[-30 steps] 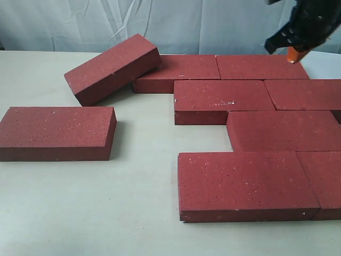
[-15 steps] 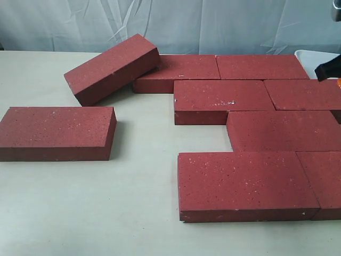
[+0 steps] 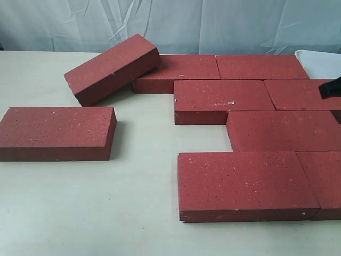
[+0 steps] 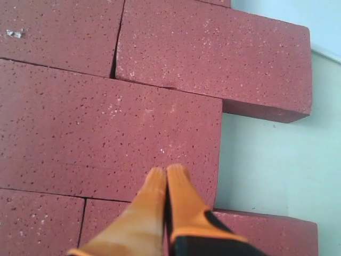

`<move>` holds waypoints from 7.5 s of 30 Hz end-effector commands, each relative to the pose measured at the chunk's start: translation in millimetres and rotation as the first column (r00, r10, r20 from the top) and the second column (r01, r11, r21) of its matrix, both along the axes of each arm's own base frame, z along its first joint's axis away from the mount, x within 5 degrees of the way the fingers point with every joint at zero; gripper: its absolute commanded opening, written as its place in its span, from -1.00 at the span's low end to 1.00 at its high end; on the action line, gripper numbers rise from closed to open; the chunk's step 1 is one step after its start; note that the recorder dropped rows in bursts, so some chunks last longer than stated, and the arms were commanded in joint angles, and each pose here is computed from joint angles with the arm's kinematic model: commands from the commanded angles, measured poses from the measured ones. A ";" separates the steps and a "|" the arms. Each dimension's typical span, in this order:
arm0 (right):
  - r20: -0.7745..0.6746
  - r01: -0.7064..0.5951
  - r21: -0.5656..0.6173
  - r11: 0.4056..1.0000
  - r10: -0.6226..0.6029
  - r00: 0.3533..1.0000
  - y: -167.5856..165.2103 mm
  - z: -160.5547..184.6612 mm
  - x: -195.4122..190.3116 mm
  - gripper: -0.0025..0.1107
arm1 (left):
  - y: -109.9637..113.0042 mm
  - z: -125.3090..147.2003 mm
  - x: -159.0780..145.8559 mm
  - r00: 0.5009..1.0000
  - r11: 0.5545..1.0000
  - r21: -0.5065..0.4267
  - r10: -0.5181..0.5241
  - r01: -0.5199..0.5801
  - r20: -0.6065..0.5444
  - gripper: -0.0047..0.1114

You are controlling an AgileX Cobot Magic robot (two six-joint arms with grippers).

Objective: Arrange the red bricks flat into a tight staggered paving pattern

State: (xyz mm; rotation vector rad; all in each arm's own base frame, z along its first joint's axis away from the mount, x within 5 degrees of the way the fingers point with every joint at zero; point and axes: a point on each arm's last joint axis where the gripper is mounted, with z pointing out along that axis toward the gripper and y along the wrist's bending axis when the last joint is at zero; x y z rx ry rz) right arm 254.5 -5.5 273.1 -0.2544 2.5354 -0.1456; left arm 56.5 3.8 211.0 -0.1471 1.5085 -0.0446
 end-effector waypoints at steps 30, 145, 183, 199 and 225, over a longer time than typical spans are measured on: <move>0.022 0.008 0.005 1.000 -0.009 1.000 -1.3 1.6 -0.5 -0.97 | -27.0 74.6 149.4 0.633 0.731 0.416 -0.029 0.542 -0.773 -0.91; 0.072 0.005 0.006 1.000 -0.005 0.997 -1.0 4.4 3.2 -0.97 | -69.2 -11.1 232.3 0.354 0.755 0.174 -0.082 0.633 -0.932 -0.90; 0.072 0.005 0.006 1.000 -0.005 0.997 -1.0 4.3 3.1 -0.97 | -158.1 -71.2 242.5 0.293 0.805 -0.084 -0.308 0.588 -0.905 -0.91; 0.070 0.005 0.006 1.000 -0.005 0.998 -1.0 4.2 3.0 -0.97 | -184.7 -85.7 248.5 0.204 0.776 -0.130 -0.317 0.618 -0.926 -0.39; 0.071 0.005 0.006 1.000 -0.005 0.997 -1.0 4.3 3.1 -0.97 | -111.8 37.5 316.9 0.512 0.667 0.281 -0.176 0.690 -0.841 0.09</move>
